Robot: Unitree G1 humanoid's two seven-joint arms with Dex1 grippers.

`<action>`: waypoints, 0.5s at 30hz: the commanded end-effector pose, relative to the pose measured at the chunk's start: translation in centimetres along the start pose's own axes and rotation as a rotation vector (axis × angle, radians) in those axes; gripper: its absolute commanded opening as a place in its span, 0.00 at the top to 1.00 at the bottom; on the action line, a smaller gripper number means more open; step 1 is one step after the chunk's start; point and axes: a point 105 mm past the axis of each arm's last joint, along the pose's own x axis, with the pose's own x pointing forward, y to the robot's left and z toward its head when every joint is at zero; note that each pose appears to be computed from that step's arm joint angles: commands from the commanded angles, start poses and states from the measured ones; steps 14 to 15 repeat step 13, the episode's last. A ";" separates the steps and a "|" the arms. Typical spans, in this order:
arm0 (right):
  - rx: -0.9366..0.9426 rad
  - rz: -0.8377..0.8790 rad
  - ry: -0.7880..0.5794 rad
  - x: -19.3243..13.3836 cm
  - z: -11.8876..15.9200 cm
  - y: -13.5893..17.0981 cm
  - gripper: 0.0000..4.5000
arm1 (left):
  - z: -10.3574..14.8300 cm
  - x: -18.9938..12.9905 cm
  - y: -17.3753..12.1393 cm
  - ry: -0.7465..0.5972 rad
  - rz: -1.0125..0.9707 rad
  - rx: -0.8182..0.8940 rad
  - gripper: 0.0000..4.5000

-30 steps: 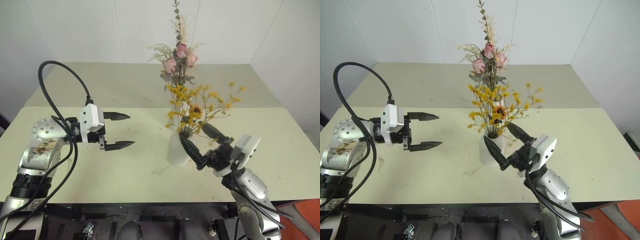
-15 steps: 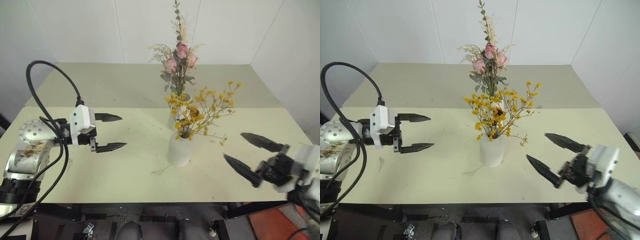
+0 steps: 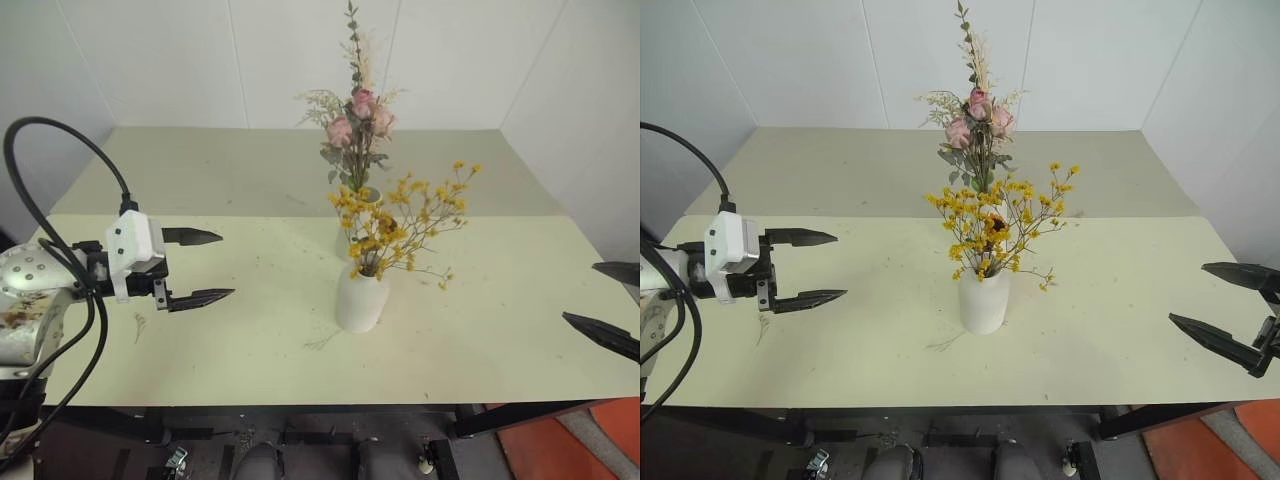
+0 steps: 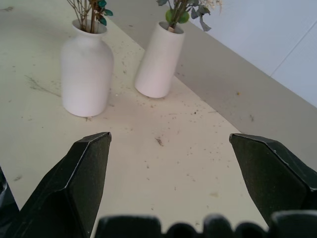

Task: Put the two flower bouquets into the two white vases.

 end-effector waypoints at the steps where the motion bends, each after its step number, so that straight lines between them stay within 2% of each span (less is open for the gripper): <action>1: -0.079 -0.037 0.014 -0.7 1.3 -0.9 0.01 | 1.0 -0.8 0.4 -0.002 0.026 0.036 0.00; 15: -0.097 -0.051 0.013 -0.4 1.6 -0.8 0.01 | 1.3 -0.5 0.5 -0.010 0.027 0.031 0.00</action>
